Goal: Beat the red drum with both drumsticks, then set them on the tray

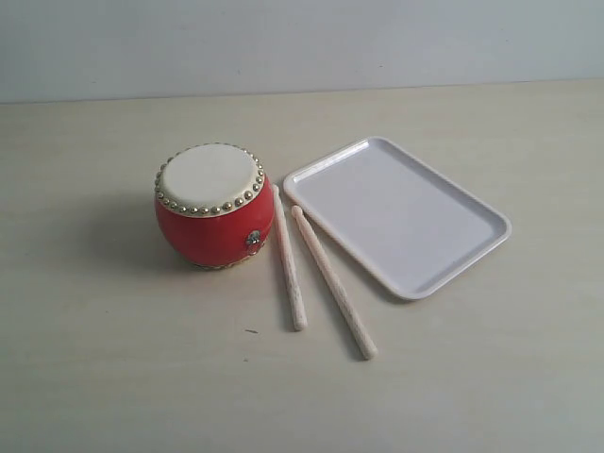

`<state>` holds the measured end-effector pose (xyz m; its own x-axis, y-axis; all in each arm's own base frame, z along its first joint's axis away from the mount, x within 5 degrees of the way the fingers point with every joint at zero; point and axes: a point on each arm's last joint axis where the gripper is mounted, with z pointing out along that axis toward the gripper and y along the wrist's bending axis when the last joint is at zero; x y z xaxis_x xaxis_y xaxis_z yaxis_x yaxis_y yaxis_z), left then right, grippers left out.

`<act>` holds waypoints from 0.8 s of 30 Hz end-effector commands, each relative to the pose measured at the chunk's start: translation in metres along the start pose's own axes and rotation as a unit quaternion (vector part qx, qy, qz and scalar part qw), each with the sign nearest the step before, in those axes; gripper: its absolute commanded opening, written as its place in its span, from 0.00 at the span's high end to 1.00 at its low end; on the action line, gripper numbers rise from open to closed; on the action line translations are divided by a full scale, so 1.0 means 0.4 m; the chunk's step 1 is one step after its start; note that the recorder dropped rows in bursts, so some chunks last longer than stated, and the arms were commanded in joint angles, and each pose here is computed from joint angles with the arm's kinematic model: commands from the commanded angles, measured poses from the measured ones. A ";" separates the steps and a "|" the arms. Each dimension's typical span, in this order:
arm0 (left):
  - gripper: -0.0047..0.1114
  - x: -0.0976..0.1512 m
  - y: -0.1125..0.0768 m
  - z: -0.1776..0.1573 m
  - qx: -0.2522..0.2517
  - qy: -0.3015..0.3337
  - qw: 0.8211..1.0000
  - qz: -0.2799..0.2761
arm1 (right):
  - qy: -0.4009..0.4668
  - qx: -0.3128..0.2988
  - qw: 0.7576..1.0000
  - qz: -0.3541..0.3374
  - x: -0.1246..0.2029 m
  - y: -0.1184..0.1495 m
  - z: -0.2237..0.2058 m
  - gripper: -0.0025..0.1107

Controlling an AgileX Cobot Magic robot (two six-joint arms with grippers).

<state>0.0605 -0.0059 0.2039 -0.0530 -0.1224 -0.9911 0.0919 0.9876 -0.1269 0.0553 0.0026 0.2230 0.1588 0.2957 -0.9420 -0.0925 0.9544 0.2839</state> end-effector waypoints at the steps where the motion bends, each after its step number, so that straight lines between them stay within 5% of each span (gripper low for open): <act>1: 0.96 0.001 0.000 -0.001 -0.001 -0.004 1.000 -0.001 | 0.036 0.017 0.999 -0.002 0.020 -0.008 -0.002 0.98; 22: 0.96 0.001 0.000 -0.001 -0.001 -0.004 1.000 -0.002 | 0.030 -0.005 0.996 0.086 -0.007 0.007 0.025 0.98; 24: 0.96 0.001 0.000 -0.001 -0.001 -0.004 1.000 -0.002 | -0.001 -0.015 0.989 0.146 -0.020 0.010 0.027 0.98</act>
<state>0.0605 -0.0059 0.2039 -0.0530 -0.1224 -0.9911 0.0919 0.9876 -0.1269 0.0645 0.0045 0.2228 0.0551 0.4677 -0.8822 -0.1059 0.8813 0.4606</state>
